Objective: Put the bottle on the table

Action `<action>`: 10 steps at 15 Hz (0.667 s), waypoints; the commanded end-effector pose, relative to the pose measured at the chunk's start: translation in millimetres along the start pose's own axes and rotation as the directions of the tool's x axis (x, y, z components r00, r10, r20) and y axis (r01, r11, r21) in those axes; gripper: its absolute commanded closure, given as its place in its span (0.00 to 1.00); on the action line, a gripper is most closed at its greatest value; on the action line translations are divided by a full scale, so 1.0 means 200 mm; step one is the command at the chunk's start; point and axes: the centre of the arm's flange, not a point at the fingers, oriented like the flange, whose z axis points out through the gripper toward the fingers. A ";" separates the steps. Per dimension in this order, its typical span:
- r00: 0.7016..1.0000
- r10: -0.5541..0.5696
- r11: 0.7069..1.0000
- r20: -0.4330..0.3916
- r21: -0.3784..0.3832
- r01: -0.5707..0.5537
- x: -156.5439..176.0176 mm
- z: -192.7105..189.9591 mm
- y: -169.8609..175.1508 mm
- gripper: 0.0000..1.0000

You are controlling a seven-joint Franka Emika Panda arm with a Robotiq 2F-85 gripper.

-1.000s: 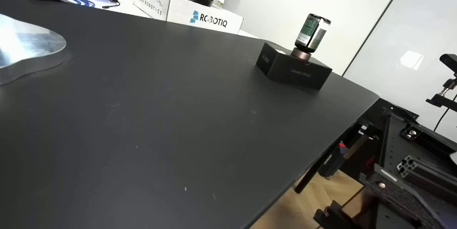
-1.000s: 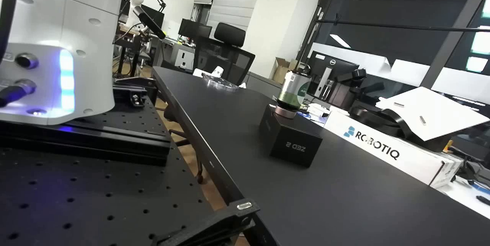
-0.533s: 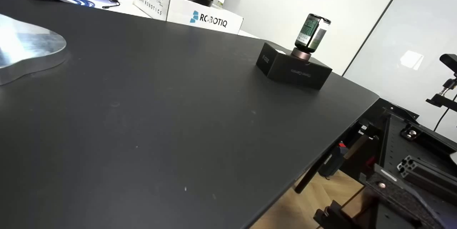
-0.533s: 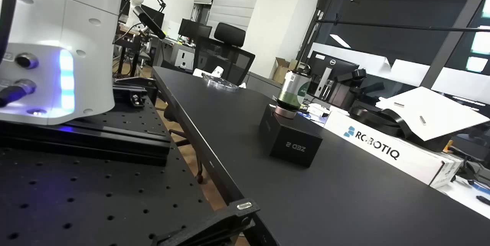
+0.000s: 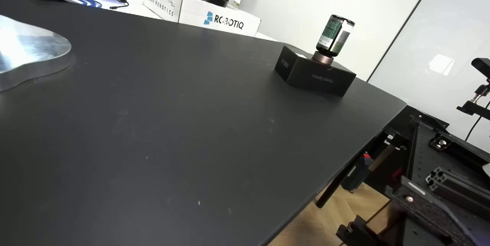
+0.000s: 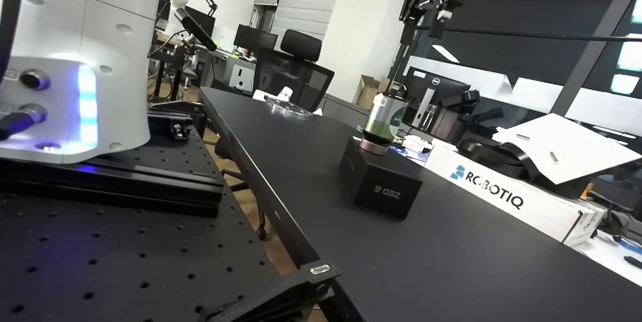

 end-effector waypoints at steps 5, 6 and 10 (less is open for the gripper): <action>0.990 0.140 0.989 0.004 0.051 -0.140 0.04 0.24 -0.08 0.00; 0.990 0.143 0.989 0.008 0.046 -0.143 0.03 0.28 -0.09 0.00; 0.988 0.153 0.988 0.024 0.028 -0.153 0.00 0.43 -0.11 0.00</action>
